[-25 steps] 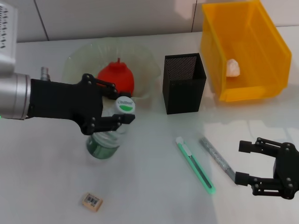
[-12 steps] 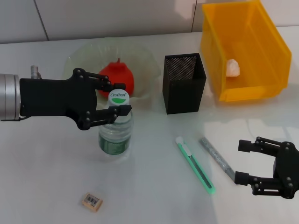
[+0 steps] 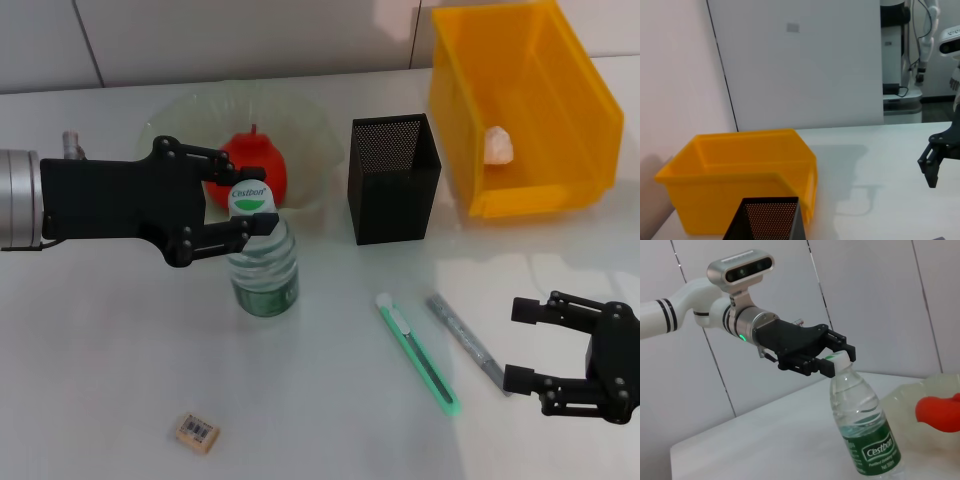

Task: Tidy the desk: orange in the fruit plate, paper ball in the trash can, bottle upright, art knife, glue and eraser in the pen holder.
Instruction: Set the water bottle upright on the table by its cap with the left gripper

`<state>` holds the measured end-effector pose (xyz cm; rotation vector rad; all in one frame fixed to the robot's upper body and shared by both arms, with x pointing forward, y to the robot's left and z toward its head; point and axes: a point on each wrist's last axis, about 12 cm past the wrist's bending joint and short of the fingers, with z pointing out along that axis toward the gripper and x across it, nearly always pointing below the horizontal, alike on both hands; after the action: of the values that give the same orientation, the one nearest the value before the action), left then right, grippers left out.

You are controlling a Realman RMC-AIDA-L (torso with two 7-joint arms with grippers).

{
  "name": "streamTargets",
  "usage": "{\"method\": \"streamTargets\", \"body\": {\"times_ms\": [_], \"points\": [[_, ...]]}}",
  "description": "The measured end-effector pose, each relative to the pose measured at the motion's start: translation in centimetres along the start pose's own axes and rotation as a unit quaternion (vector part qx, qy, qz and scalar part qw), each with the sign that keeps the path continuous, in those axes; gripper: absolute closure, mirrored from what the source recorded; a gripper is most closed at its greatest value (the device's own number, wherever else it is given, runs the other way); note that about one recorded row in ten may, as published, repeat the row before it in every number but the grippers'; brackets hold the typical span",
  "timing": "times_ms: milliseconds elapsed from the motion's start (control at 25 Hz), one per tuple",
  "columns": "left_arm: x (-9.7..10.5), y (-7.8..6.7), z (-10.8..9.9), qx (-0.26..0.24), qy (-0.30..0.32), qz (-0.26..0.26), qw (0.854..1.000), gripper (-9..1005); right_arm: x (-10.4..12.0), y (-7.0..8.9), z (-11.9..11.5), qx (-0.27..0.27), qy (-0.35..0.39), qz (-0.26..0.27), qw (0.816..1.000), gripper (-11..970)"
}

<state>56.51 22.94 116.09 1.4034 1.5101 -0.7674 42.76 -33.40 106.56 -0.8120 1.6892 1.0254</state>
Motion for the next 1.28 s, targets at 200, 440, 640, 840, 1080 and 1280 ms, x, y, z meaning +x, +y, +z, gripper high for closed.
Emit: {"method": "streamTargets", "body": {"times_ms": [200, 440, 640, 840, 1080, 1280], "points": [[0.12, 0.18, -0.44, -0.012, -0.002, -0.002, 1.000, 528, -0.02, -0.01, -0.07, 0.002, -0.002, 0.000, 1.000, 123], [0.43, 0.25, -0.61, -0.019, 0.003, -0.004, 1.000, 523, 0.02, 0.02, -0.09, 0.002, -0.001, 0.000, 1.000, 123], [0.85, 0.09, -0.74, -0.026, 0.005, -0.005, 1.000, 518, 0.02, 0.01, -0.06, 0.000, 0.001, 0.000, 1.000, 123], [0.95, 0.06, -0.78, -0.030, 0.005, -0.013, 0.999, 514, 0.07, 0.04, -0.08, 0.000, 0.002, 0.001, 1.000, 123], [0.95, 0.12, -0.74, -0.033, 0.004, -0.015, 0.999, 509, 0.09, 0.05, -0.09, 0.000, 0.002, 0.002, 1.000, 124], [0.85, 0.21, -0.74, -0.037, 0.000, -0.015, 0.999, 486, 0.15, 0.10, -0.15, 0.001, 0.002, 0.003, 1.000, 124]]}}
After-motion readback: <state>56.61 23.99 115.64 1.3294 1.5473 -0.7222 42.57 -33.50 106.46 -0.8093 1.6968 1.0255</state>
